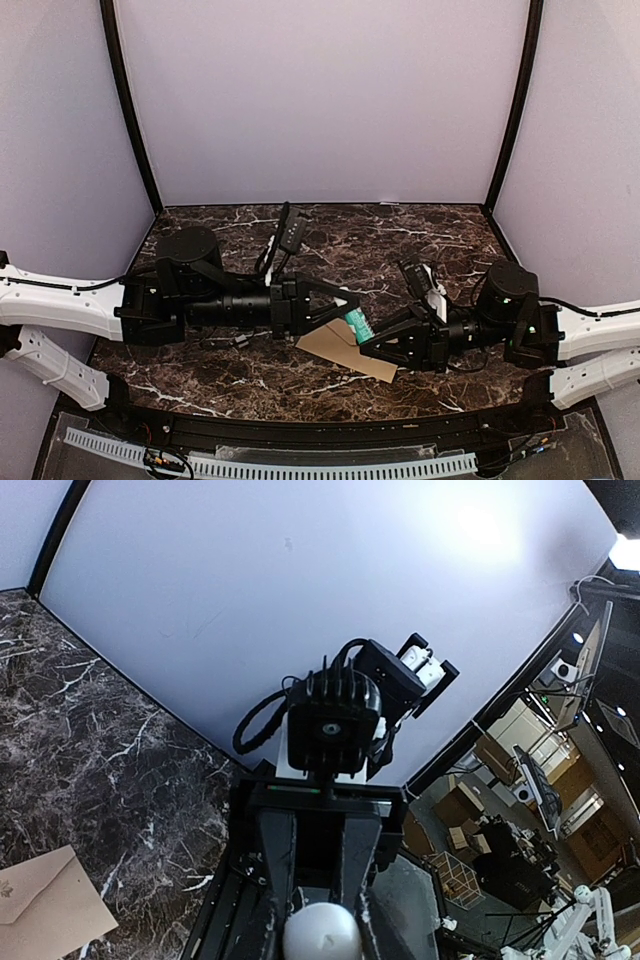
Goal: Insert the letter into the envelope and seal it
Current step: Screw the solid glue.
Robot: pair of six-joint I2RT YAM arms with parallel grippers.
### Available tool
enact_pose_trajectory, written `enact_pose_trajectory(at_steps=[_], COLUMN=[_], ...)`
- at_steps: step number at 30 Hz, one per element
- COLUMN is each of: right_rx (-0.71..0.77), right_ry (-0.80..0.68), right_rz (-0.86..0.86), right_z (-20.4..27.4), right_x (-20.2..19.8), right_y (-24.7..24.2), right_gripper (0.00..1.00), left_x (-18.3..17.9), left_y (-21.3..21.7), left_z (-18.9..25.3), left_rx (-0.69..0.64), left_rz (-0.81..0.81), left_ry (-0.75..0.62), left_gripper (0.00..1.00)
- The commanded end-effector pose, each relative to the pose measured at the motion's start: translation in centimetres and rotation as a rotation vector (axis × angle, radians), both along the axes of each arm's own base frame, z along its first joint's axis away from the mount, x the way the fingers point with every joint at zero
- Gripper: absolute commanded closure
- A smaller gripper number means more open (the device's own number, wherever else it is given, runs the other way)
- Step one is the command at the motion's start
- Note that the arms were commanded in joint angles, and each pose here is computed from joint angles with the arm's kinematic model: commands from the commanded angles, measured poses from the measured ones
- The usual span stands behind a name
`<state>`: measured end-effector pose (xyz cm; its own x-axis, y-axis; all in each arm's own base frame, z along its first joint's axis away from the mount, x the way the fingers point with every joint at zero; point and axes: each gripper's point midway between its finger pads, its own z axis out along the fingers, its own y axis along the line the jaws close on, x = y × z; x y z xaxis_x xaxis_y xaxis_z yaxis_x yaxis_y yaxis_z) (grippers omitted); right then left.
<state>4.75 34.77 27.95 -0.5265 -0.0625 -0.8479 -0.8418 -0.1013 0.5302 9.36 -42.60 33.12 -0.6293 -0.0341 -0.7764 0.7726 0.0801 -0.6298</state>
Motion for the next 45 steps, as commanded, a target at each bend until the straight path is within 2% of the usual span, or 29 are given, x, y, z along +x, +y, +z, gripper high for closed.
enact_pose_trajectory(at_steps=[1, 2, 3, 5, 7, 12, 20, 25, 32, 39, 42, 44, 45], right_rx=[0.093, 0.106, 0.123, 0.153, 0.177, 0.205, 0.190, 0.178, 0.167, 0.154, 0.141, 0.141, 0.143], right_ry=[-0.024, -0.025, -0.026, -0.030, -0.035, -0.037, -0.026, -0.022, -0.016, -0.009, -0.010, -0.017, -0.021], right_rz=[-0.011, -0.016, -0.025, -0.043, -0.062, -0.076, -0.057, -0.049, -0.046, -0.051, -0.048, -0.057, -0.067], right_z=[2.5, 2.7, 3.1, 3.6, 4.0, 4.4, 3.9, 3.6, 3.3, 3.0, 2.9, 3.0, 3.1], right_x=[0.1, 0.1, 0.2, 0.4, 0.7, 0.9, 0.7, 0.6, 0.7, 0.8, 0.8, 0.8, 0.8], right_y=[-0.1, -0.2, -0.3, -0.6, -0.8, -0.9, -0.6, -0.4, -0.1, 0.0, -0.1, -0.4, -0.6], right_gripper=[0.99, 0.99, 0.99, 0.99, 0.99, 0.99, 0.99, 0.99, 1.00, 0.99, 0.93, 0.81, 0.72], left_x=[0.0, 0.0, 0.0, -0.1, -0.2, -0.6, -0.9, -0.8, -0.7, -0.8, -0.7, -0.7, -0.7], left_y=[-0.1, -0.1, -0.1, -0.1, -0.3, -1.1, -1.5, -1.4, -1.7, -1.8, -1.8, -1.7, -1.6], left_z=[1.9, 1.8, 1.7, 1.5, 1.3, 1.1, 1.6, 2.1, 2.4, 2.2, 2.2, 2.1, 2.1], left_rx=[-0.049, -0.047, -0.045, -0.042, -0.037, -0.044, -0.082, -0.109, -0.131, -0.147, -0.153, -0.153, -0.153], left_rz=[-0.010, -0.011, -0.012, -0.016, -0.023, -0.064, -0.090, -0.081, -0.077, -0.089, -0.085, -0.081, -0.081], left_ry=[-0.011, -0.010, -0.010, -0.013, -0.013, -0.010, -0.013, -0.020, -0.013, 0.004, 0.007, 0.011, 0.013], left_gripper=[0.61, 0.54, 0.42, 0.31, 0.27, 0.26, 0.41, 0.42, 0.51, 0.76, 0.87, 0.95, 0.99])
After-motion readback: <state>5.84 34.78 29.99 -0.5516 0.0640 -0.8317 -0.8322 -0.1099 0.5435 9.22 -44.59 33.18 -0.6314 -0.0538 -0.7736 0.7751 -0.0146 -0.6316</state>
